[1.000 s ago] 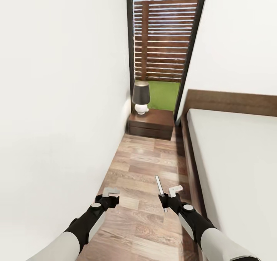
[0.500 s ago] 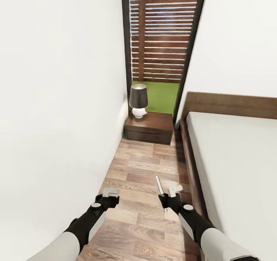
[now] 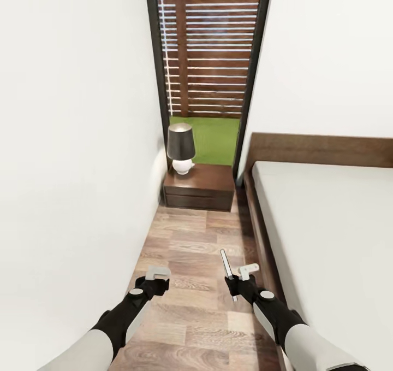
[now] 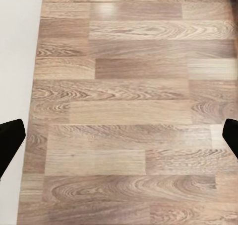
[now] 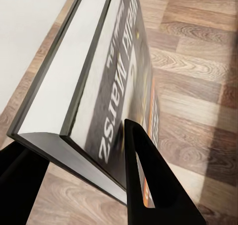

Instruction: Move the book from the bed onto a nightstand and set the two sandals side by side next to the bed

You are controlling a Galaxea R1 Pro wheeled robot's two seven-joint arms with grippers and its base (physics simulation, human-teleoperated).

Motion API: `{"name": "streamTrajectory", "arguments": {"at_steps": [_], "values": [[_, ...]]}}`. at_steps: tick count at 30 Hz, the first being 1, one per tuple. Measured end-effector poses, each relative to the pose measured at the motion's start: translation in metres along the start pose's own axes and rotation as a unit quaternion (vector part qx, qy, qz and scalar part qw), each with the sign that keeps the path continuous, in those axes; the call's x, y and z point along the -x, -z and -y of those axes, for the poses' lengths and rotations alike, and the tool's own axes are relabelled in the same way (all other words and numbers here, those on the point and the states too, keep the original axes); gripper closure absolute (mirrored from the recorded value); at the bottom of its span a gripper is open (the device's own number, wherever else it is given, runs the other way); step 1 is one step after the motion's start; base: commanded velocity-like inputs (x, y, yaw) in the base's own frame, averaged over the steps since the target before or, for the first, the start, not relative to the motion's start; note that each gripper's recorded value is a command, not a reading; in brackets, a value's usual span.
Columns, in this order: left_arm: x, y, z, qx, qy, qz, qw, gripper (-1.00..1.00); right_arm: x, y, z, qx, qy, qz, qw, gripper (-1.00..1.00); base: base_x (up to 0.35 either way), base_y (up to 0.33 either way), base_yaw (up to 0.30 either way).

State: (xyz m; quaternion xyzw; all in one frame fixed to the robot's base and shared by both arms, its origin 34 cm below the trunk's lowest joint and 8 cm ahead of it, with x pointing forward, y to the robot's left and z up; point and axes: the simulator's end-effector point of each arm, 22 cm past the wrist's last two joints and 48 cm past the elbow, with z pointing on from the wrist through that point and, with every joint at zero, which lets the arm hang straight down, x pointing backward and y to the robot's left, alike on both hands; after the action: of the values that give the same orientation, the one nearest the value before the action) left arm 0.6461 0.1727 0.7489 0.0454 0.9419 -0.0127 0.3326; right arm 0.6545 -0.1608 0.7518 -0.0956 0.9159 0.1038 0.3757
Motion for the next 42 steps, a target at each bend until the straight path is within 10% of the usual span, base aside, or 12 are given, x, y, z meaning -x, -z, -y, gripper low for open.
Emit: {"name": "streamTrajectory", "arguments": {"at_steps": [42], "values": [[0.0005,-0.0001,-0.0009,0.001,0.001,0.001,1.0,-1.0,-0.0004,0.0,-0.0001,0.0,0.0,-0.001,1.0,1.0,0.34,0.0,-0.051]]}}
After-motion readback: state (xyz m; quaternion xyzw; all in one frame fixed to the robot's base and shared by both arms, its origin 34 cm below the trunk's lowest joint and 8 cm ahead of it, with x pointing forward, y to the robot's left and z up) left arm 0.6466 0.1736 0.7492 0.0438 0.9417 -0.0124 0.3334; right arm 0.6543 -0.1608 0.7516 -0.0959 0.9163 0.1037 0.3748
